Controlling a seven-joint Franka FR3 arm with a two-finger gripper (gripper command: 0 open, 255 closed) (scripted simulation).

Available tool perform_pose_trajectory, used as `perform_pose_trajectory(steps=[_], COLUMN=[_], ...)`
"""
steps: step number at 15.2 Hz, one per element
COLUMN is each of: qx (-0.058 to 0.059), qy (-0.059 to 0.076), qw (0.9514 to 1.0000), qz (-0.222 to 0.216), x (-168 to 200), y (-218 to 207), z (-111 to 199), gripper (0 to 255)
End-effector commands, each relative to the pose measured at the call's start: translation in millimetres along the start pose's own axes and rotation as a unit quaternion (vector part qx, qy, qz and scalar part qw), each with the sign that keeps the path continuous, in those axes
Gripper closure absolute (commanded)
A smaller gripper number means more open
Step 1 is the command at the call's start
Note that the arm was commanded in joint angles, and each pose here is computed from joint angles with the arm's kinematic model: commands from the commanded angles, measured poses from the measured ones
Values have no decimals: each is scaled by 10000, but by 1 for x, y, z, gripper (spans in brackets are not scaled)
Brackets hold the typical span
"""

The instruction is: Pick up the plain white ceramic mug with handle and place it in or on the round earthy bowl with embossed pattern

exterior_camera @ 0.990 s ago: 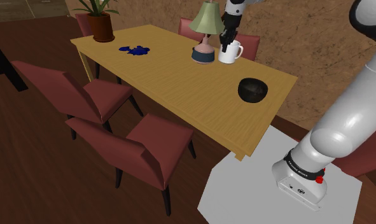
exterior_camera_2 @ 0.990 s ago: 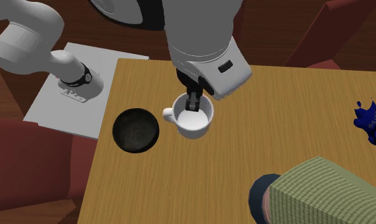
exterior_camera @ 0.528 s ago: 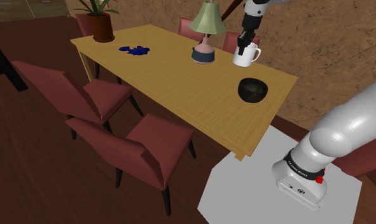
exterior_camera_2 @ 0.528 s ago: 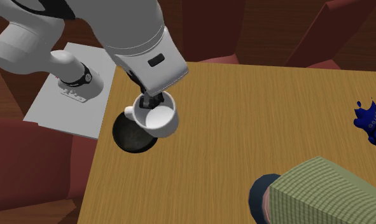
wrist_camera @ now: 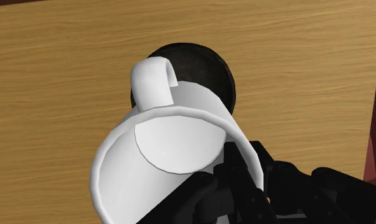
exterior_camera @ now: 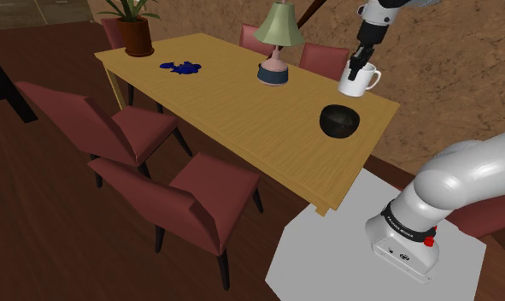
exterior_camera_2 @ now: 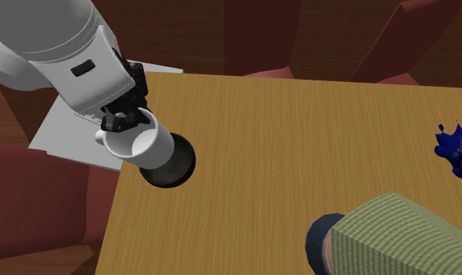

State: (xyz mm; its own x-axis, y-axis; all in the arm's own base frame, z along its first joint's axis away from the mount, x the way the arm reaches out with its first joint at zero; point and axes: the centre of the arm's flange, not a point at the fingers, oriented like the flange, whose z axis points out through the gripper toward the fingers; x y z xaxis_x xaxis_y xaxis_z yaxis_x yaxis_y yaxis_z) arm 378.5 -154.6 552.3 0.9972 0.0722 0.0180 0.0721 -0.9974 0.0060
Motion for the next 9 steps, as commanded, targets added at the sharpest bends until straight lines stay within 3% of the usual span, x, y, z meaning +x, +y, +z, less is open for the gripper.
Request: perform_pose_trajectory(steps=[1,9], qx=[1,1], qy=[-1,-1], qw=[10000,10000], qz=[-4,-4], x=[-12,-12], y=[1,1], z=[4,47], gripper=[255,255])
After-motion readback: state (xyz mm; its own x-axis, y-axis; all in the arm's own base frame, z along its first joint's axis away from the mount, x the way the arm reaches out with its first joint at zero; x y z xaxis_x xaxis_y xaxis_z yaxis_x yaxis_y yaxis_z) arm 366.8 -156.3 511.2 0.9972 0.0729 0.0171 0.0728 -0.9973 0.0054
